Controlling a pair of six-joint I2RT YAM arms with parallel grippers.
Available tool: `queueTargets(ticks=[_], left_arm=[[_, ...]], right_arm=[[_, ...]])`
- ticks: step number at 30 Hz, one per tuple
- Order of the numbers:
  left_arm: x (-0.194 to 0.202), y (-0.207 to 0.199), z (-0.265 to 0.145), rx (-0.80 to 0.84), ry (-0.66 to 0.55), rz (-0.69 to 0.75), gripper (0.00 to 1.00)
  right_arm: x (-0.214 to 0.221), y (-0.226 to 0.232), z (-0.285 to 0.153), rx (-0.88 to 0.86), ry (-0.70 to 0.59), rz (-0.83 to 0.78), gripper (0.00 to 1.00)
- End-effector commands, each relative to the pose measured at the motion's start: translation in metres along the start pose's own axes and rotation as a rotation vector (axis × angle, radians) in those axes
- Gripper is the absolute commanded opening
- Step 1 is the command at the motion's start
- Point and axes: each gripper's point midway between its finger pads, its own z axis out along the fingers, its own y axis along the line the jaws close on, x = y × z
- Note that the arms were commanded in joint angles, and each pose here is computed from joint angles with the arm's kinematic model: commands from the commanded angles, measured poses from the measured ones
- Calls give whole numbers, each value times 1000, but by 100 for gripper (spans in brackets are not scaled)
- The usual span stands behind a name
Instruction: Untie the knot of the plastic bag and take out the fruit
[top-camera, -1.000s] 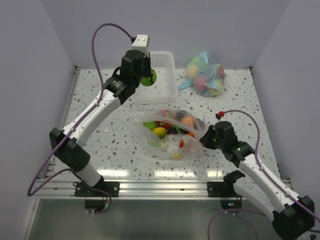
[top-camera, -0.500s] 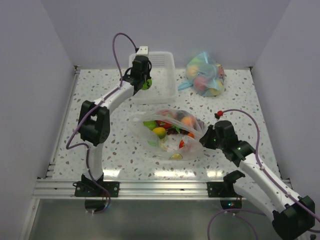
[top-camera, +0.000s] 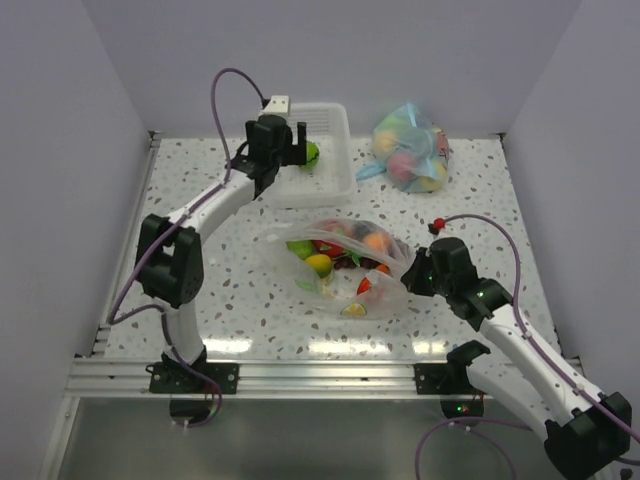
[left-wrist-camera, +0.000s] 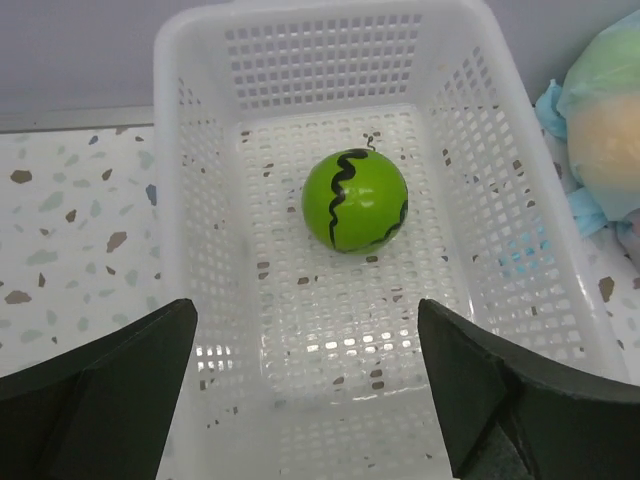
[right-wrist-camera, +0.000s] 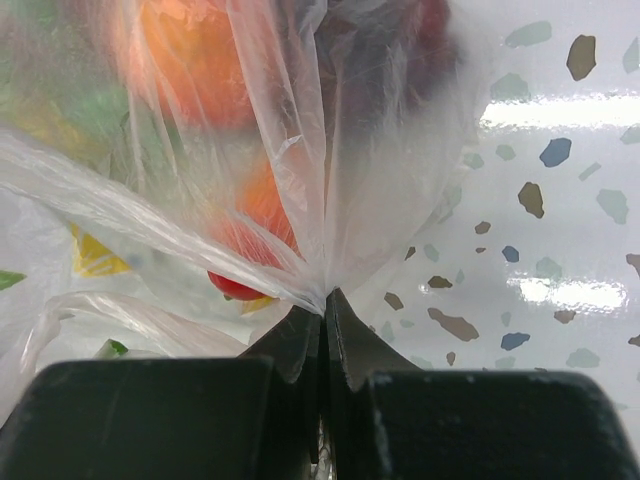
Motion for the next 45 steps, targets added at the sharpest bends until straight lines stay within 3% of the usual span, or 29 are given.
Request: queueTargets(ticks=[1,6,16,20,24,27,36,45], left_arm=[[-59,-3,-63,54,-124,-22,98],[-55,-31,-136,149,-123,61,100],[37,-100,-265,379,67,269,100],[74,-127,-298,464,157,327,98],[131,-133,-298,449,273,473,96],[149,-134,-287,406,302,535,94],[179,-135,-242,329,330,701,89],[205,-112,-196,286,353,725,92]], right_arm=[[-20,5,-10,2,-55,-37,0],[-23,4,-10,12,-57,-65,0],[-10,-5,-4,26,-37,-66,0],[-2,-6,-1,17,-19,-51,0],[0,-7,0,17,-19,-47,0],[1,-6,0,14,-15,-47,0],[3,-7,-2,16,-9,-44,0],[4,-9,-2,22,-4,-43,0]])
